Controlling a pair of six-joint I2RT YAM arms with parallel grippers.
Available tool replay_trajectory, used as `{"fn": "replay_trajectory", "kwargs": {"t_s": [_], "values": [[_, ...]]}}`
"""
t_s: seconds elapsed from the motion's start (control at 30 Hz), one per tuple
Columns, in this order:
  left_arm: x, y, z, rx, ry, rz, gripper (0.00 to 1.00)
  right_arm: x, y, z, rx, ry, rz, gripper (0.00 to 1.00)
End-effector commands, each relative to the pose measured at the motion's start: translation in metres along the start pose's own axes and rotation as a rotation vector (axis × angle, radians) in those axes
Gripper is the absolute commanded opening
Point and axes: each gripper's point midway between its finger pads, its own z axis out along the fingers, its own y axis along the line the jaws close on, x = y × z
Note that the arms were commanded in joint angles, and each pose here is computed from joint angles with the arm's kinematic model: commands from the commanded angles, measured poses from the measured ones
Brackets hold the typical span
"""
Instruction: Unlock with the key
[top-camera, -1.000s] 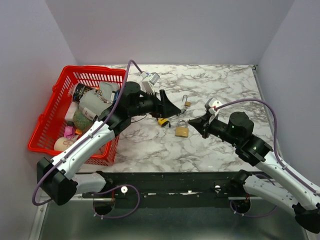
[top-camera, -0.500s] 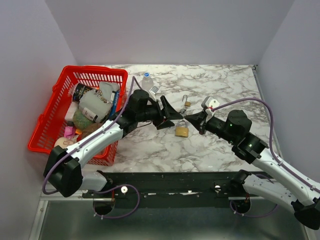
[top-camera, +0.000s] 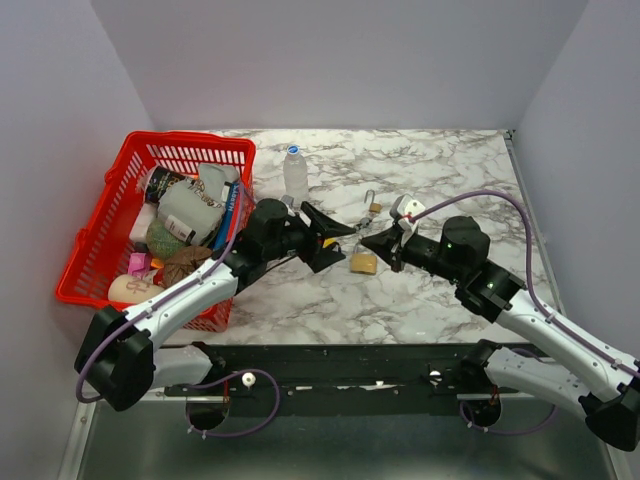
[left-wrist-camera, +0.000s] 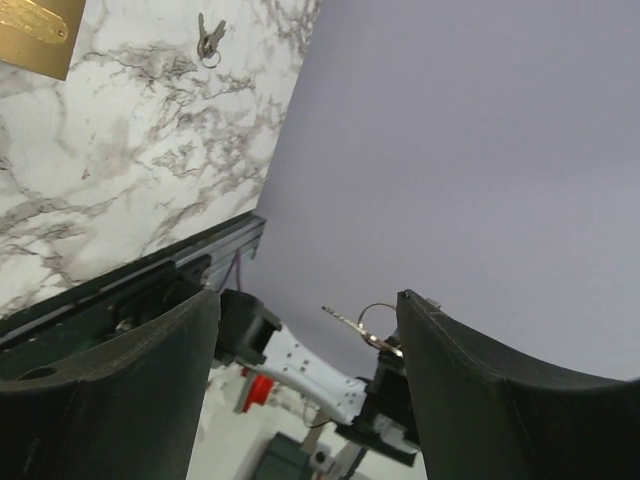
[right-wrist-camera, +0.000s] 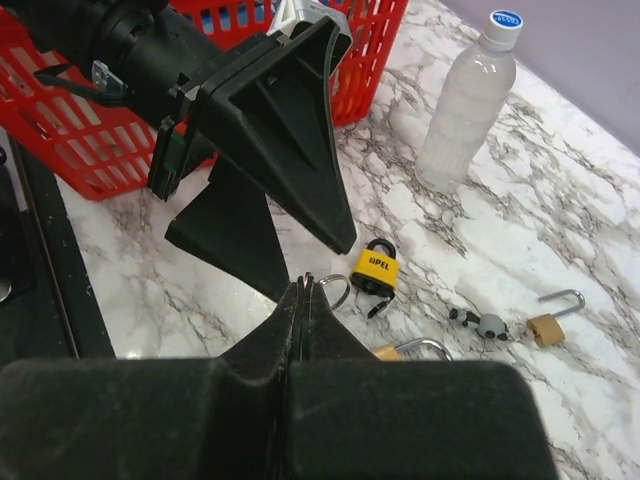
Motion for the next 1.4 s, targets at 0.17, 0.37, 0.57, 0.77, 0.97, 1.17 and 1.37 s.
{"fn": "replay_trajectory", "kwargs": {"t_s": [0.17,0.37,0.57,0.77,0.97,1.17,1.37], "values": [[-0.004,-0.028,-0.006,0.056,-0.043,-0.123,0.81,-0.011,0.008,0.008,-0.046,-0.069,-0.029,0.01],[0.004,-0.027,-0.007,0.042,-0.016,-0.159,0.81,-0.016,0.012,0.017,-0.073,-0.094,-0.056,0.01],[0.014,-0.028,-0.007,0.035,0.012,-0.177,0.76,-0.015,0.012,0.023,-0.057,-0.119,-0.117,0.01],[0.014,-0.028,-0.004,0.036,0.018,-0.185,0.59,-0.011,0.017,0.022,-0.07,-0.148,-0.182,0.01],[0.013,-0.025,-0.002,0.028,0.017,-0.19,0.38,-0.005,0.023,0.018,-0.084,-0.151,-0.248,0.01],[0.013,-0.018,-0.001,0.014,0.02,-0.202,0.21,0.001,0.03,0.013,-0.12,-0.153,-0.295,0.01],[0.013,-0.013,0.001,0.009,0.024,-0.211,0.03,0.009,0.037,0.015,-0.166,-0.116,-0.299,0.03]]}}
